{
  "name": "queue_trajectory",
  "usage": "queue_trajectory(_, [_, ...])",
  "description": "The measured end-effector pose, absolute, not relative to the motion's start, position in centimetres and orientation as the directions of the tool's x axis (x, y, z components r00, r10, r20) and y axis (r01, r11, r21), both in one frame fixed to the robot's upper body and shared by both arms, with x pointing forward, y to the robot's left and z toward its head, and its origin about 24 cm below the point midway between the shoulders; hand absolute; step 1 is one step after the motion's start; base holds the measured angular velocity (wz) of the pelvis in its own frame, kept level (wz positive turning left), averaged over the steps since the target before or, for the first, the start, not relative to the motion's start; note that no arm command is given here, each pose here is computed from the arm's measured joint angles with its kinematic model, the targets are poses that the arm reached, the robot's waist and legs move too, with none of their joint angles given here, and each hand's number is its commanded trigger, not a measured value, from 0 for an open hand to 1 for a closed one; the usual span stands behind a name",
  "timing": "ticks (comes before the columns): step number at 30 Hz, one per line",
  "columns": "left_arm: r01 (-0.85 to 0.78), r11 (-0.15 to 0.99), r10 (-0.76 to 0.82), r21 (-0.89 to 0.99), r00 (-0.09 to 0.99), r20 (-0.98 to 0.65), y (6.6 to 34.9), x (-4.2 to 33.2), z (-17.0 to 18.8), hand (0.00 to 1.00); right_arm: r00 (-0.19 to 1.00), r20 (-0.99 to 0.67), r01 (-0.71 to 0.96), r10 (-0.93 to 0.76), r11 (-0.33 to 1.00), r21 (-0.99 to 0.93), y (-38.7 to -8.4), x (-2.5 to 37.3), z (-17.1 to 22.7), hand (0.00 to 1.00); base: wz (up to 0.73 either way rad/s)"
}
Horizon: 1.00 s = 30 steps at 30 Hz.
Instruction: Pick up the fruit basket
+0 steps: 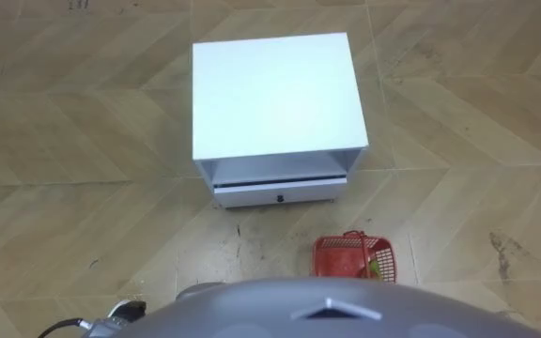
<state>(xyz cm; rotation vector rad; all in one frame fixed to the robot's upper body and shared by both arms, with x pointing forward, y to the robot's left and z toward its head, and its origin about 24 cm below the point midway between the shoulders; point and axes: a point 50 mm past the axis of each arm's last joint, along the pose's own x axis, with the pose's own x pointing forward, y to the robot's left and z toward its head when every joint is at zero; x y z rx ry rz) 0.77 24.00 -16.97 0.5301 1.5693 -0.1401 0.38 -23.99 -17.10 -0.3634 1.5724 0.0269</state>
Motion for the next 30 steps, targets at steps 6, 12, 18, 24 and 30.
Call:
queue_trajectory(6, [0.409,0.883,0.241,0.230,0.025,-0.970,23.8,0.8,-17.0,0.00,0.002,-0.980,-0.253,-0.197,0.948,-0.191,-23.9,0.5,-17.1,0.00,-0.01])
queue_trajectory(12, [0.388,0.881,0.269,0.271,0.060,-0.961,23.9,1.3,-16.9,0.00,-0.006,-0.985,-0.267,-0.173,0.949,-0.165,-23.8,0.6,-17.1,0.00,0.00])
queue_trajectory(18, [0.388,0.881,0.271,0.272,0.056,-0.961,23.9,1.0,-16.9,0.00,-0.010,-0.986,-0.267,-0.165,0.951,-0.156,-23.8,0.6,-17.1,0.00,0.00])
queue_trajectory(24, [0.387,0.884,0.263,0.262,0.051,-0.963,23.4,0.8,-17.0,0.00,-0.016,-0.986,-0.266,-0.168,0.951,-0.157,-23.7,0.5,-17.2,0.00,0.00])
queue_trajectory(30, [0.384,0.883,0.259,0.271,0.083,-0.962,23.3,1.6,-17.0,0.00,0.020,-0.980,-0.269,-0.200,0.943,-0.197,-24.1,1.9,-17.0,0.00,0.01])
